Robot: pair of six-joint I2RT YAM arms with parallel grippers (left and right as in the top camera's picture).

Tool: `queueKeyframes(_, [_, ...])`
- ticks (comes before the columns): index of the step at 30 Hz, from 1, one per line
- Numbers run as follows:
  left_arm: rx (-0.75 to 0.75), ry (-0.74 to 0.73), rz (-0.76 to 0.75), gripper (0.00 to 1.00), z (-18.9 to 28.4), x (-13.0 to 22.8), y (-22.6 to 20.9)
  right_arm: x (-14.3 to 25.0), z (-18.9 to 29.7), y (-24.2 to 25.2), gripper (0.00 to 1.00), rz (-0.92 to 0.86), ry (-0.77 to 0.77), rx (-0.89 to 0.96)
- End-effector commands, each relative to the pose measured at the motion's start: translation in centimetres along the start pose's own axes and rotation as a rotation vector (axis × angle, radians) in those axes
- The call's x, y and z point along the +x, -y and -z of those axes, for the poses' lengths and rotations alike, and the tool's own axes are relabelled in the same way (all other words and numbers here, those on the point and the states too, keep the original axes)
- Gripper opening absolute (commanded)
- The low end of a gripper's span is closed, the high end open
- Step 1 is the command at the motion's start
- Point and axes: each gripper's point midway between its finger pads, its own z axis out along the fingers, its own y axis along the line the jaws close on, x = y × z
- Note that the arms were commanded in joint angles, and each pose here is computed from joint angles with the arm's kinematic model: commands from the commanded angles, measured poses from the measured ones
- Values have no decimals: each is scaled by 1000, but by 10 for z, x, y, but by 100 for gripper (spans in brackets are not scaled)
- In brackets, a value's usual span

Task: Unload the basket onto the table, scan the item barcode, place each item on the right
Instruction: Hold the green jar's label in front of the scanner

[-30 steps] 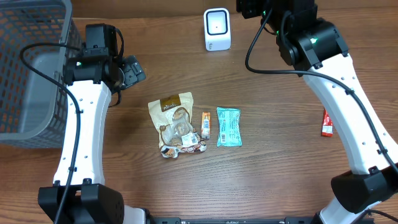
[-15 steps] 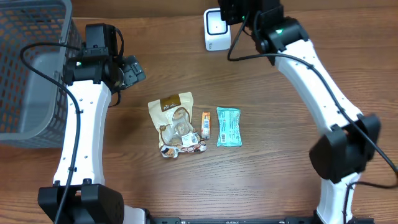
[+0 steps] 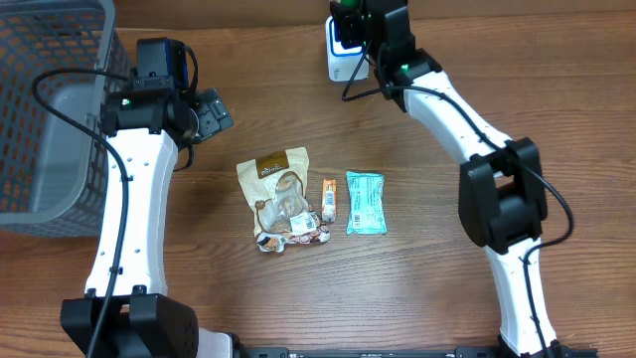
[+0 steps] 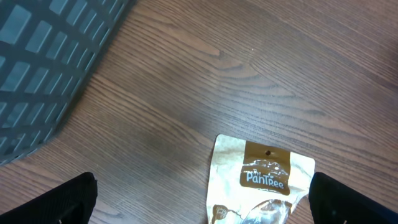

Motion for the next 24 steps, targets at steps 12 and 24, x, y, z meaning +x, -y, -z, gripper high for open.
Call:
queueKeyframes(12, [-2, 26, 0, 100, 8, -5, -2, 31, -42, 9, 4, -111, 229, -26])
queueKeyframes(24, [-2, 26, 0, 100, 8, -5, -2, 16, -38, 18, 4, -164, 304, 20])
